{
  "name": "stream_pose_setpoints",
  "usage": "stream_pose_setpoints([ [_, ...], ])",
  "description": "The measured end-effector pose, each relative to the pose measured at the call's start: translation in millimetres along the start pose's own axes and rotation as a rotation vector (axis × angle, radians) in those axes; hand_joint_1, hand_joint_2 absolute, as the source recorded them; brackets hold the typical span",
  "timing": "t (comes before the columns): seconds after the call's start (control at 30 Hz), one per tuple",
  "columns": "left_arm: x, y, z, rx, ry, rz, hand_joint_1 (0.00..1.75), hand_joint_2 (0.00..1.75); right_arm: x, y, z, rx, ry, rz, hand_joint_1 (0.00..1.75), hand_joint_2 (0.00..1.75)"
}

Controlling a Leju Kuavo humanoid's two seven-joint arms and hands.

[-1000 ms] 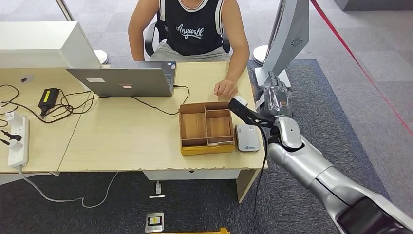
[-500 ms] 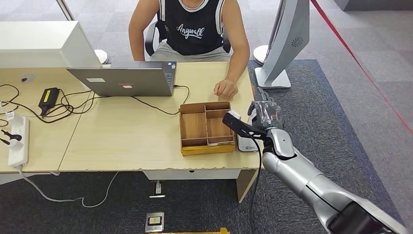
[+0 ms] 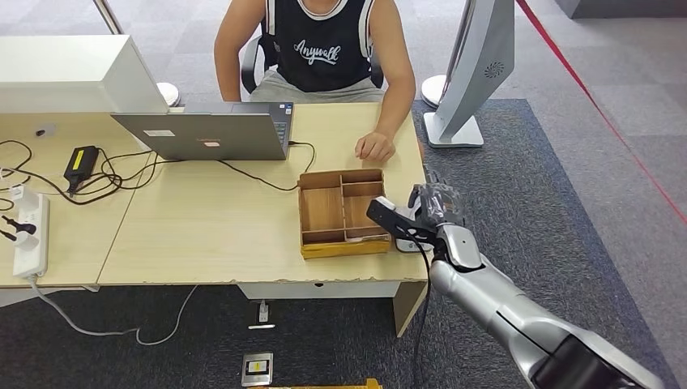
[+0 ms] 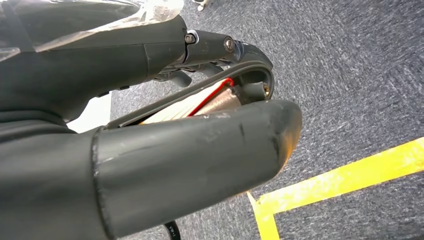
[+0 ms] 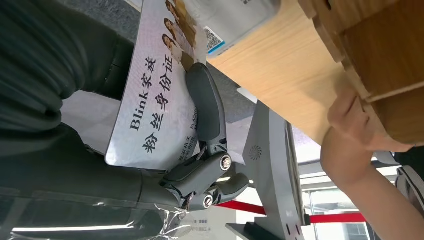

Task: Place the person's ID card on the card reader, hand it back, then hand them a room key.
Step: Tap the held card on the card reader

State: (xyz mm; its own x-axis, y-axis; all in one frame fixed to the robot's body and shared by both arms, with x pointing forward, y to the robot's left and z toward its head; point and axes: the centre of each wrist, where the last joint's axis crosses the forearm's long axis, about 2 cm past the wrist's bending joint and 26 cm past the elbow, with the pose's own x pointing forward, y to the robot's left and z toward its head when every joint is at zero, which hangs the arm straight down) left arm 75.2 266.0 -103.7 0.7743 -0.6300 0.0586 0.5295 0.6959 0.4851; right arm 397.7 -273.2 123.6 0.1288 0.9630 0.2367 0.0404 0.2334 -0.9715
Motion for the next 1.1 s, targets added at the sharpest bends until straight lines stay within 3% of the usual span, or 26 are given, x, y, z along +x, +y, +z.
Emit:
stream_pose_setpoints([
  [1.1,0.1,0.0,0.0,0.002,0.001,-0.007,0.00,0.00,-19.2,23.0,9.3,0.091,0.081,0.019,1.73,1.75],
])
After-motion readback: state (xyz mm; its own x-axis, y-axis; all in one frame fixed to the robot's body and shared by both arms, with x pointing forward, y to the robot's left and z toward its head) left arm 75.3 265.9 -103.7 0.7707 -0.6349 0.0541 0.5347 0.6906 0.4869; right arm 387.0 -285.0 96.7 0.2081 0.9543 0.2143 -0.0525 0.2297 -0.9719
